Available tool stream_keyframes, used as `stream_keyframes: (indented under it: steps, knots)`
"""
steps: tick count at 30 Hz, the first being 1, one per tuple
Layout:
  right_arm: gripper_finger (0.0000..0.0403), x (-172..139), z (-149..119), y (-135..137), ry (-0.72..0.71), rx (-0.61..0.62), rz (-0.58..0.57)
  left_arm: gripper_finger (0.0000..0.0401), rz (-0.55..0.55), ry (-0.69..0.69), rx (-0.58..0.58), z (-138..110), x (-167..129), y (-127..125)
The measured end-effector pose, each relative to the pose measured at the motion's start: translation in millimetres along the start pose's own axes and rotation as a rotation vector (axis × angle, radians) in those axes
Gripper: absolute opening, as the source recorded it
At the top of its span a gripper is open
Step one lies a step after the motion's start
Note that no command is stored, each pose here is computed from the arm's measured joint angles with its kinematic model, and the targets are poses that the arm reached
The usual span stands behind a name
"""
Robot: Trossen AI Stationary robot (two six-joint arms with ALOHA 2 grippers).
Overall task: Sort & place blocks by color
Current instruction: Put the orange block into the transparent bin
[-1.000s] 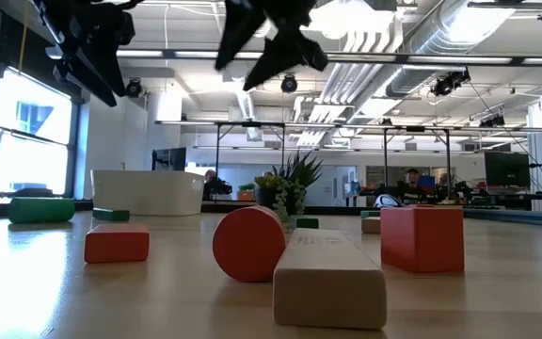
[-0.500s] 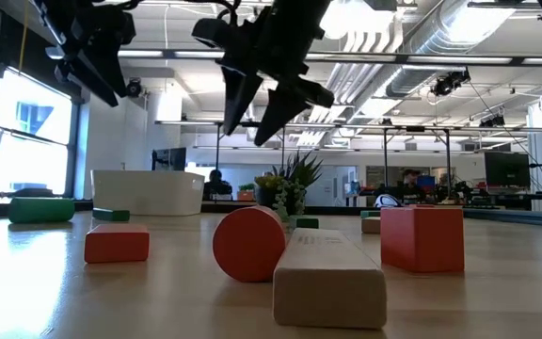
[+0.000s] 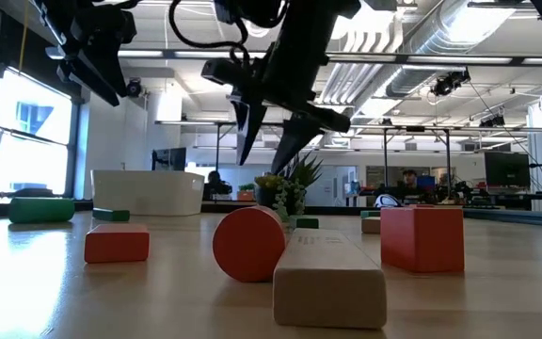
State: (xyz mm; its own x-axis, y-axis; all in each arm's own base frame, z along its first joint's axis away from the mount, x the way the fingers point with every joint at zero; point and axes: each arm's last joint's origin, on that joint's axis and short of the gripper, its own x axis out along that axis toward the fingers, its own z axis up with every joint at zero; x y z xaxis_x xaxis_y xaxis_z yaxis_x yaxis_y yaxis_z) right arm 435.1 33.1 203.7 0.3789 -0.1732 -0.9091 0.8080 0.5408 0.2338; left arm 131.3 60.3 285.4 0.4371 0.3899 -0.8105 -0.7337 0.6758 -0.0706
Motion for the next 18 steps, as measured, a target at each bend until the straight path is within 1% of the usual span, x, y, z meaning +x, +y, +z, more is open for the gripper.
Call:
stream_keyframes:
  steps: [3,9,13,18]
  knots:
    - [0.0207,4,-1,1,-0.003,0.001,0.004,0.0207,0.002,-0.001,0.0,0,0,0]
    - [0.0207,31,-7,4,0.036,-0.005,0.0,0.0207,0.018,-0.011,-0.001,1,0,0]
    - [0.0207,45,-12,2,0.075,-0.01,-0.025,0.0207,0.026,-0.015,-0.002,1,0,1]
    - [0.0207,47,-13,1,0.07,-0.011,-0.033,0.0207,0.026,-0.016,-0.004,1,0,1]
